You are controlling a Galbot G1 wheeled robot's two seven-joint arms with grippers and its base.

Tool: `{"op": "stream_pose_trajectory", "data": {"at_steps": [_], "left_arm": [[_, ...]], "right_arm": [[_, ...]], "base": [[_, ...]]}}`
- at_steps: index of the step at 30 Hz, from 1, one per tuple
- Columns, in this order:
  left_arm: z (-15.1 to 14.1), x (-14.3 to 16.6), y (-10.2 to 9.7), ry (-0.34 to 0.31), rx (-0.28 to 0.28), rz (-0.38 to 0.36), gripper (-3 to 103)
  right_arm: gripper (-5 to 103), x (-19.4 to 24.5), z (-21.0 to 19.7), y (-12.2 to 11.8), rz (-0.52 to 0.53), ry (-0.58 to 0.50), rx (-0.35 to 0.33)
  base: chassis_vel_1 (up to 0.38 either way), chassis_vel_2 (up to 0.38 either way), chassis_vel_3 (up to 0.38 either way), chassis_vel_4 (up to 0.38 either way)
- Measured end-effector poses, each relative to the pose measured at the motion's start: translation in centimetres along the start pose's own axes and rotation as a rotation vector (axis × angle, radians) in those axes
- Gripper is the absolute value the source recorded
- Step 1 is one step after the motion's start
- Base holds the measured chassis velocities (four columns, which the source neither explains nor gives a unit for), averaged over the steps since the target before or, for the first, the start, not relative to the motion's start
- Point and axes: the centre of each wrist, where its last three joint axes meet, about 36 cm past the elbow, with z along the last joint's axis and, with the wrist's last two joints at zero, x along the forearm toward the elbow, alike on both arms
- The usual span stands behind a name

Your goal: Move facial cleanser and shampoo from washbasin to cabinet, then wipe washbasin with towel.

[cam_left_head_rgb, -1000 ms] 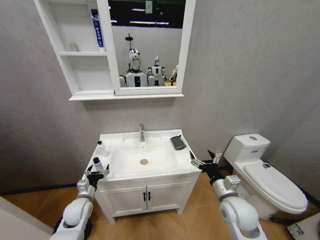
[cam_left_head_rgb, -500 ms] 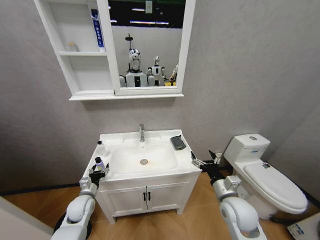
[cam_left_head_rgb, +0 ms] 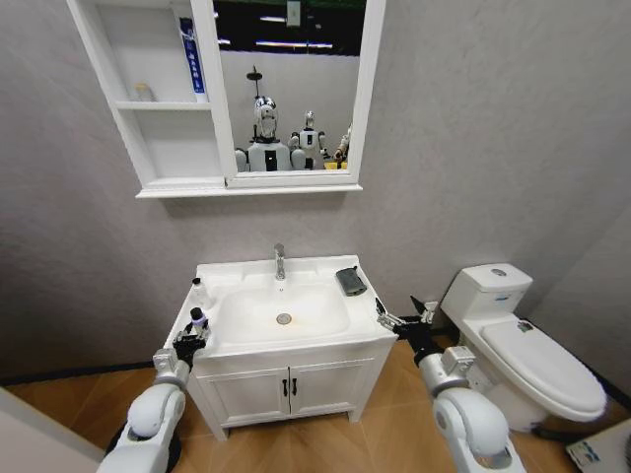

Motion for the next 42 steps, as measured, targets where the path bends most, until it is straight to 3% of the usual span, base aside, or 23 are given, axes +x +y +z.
{"op": "stream_pose_trajectory", "data": {"at_steps": [4, 6, 8, 11, 12, 14, 15, 17, 18, 20, 21, 25, 32, 35, 42], "left_arm": [[-3.1, 2.2, 0.1, -0.021, -0.009, -0.017, 42], [-8.2, 4.8, 0.3, -0.02, -0.016, -0.041, 42], [-9.4, 5.3, 0.3, -0.026, -0.02, -0.037, 42], [-16.4, 7.7, 0.4, -0.043, -0.056, -0.011, 42], [-16.4, 7.7, 0.4, -0.043, -0.056, -0.011, 42], [-20.8, 8.4, 0.4, -0.087, -0.095, 0.027, 42], [-20.8, 8.4, 0.4, -0.087, -0.095, 0.027, 42], [-24.2, 8.5, 0.3, -0.13, -0.125, 0.061, 42], [-24.2, 8.5, 0.3, -0.13, -0.125, 0.061, 42], [-27.9, 7.7, 0.7, -0.174, -0.138, 0.079, 42], [-27.9, 7.7, 0.7, -0.174, -0.138, 0.079, 42], [-33.6, 4.5, 3.6, -0.236, -0.155, 0.021, 42], [-37.0, 2.1, 5.9, -0.246, -0.151, -0.017, 42], [-37.7, 1.0, 5.5, -0.236, -0.132, 0.012, 42], [-39.6, -1.2, 2.0, -0.242, -0.082, 0.092, 42]], "right_arm": [[100, 0.0, 0.0, 0.0, -0.002, 0.0, 0.001], [100, 0.0, 0.2, 0.0, -0.002, 0.004, 0.003], [100, -0.1, 0.2, 0.0, -0.002, 0.005, 0.004], [100, 0.0, 0.9, 0.3, -0.003, 0.013, 0.006], [100, 0.0, 0.9, 0.3, -0.003, 0.013, 0.006], [100, 0.1, 1.1, 0.5, -0.005, 0.017, 0.005], [100, 0.1, 1.1, 0.5, -0.005, 0.017, 0.005], [100, 0.1, 1.2, 0.6, -0.006, 0.02, 0.004], [100, 0.1, 1.2, 0.6, -0.006, 0.02, 0.004], [100, 0.0, 1.4, 0.5, -0.005, 0.021, 0.005], [100, 0.0, 1.4, 0.5, -0.005, 0.021, 0.005], [100, -0.3, 1.6, 0.5, -0.007, 0.022, 0.005], [100, -1.3, 1.9, 0.8, -0.027, 0.027, 0.003], [100, -1.5, 1.7, 0.8, -0.03, 0.028, 0.003], [100, -2.0, 1.0, 0.5, -0.027, 0.023, 0.008]], "base": [[0.0, 0.0, 0.0, 0.0], [0.0, 0.0, 0.0, 0.0], [0.0, 0.0, 0.0, 0.0], [0.0, 0.0, 0.0, 0.0], [0.0, 0.0, 0.0, 0.0], [0.0, 0.0, 0.0, 0.0], [0.0, 0.0, 0.0, 0.0], [0.0, 0.0, 0.0, 0.0], [0.0, 0.0, 0.0, 0.0], [0.0, 0.0, 0.0, 0.0], [0.0, 0.0, 0.0, 0.0], [0.0, 0.0, 0.0, 0.0], [0.0, 0.0, 0.0, 0.0], [0.0, 0.0, 0.0, 0.0], [0.0, 0.0, 0.0, 0.0]]}}
